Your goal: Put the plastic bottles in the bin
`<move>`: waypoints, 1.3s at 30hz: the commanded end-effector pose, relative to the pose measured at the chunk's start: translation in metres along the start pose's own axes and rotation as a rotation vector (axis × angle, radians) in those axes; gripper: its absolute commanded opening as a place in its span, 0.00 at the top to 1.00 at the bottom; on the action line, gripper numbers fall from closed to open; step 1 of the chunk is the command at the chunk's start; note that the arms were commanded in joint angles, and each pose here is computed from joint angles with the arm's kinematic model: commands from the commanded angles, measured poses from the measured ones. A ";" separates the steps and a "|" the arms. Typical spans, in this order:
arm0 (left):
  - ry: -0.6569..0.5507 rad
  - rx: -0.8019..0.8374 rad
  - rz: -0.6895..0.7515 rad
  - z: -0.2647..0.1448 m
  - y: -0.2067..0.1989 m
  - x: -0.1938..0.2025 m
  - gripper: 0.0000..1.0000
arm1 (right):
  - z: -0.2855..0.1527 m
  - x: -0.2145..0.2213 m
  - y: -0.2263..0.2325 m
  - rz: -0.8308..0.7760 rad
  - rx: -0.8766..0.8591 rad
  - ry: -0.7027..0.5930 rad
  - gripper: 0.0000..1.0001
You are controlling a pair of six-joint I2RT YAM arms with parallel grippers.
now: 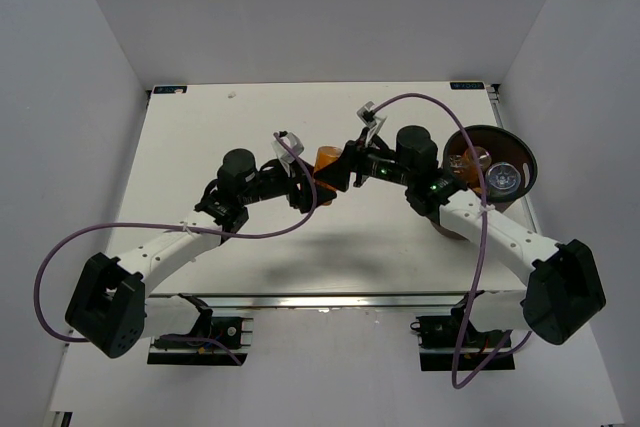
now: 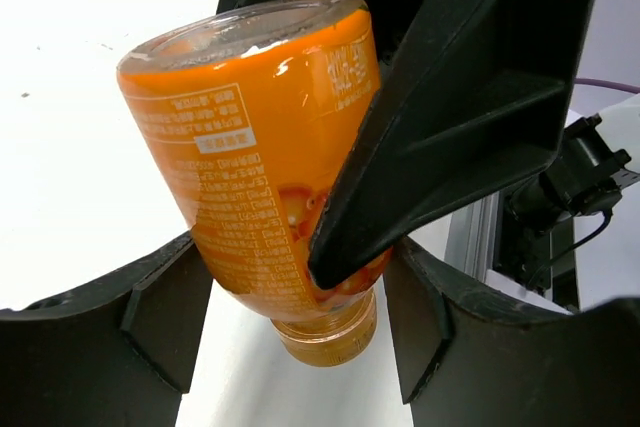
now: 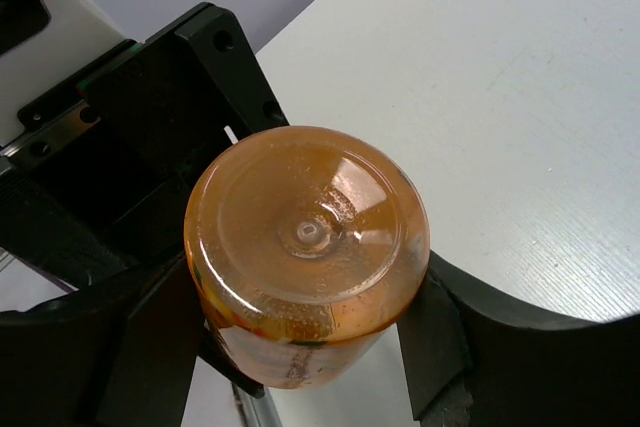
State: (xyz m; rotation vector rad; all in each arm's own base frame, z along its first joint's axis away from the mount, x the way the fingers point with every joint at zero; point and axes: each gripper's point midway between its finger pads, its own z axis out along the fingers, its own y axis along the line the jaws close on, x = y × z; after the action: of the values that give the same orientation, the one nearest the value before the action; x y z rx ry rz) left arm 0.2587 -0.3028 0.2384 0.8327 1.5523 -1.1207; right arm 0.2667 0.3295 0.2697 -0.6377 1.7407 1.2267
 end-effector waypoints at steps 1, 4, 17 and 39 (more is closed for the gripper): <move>-0.021 0.008 0.015 -0.005 -0.008 -0.010 0.27 | -0.008 -0.042 0.001 -0.065 0.076 -0.131 0.67; -0.025 -0.041 0.011 -0.008 -0.003 -0.013 0.02 | -0.021 -0.056 -0.012 -0.088 0.197 -0.170 0.79; -0.026 -0.747 -0.239 -0.044 0.115 -0.029 0.02 | -0.236 -0.191 -0.107 -0.237 1.184 -0.462 0.80; -0.015 -1.119 -0.551 -0.136 0.229 0.024 0.02 | -0.293 -0.104 -0.173 -0.086 1.466 -0.277 0.11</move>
State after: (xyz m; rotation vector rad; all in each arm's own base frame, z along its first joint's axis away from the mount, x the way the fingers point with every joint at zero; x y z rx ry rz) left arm 0.4170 -0.1008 0.1515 -0.3669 2.1276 -0.4099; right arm 0.3476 -0.0151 0.3000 0.3016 1.8679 -0.2579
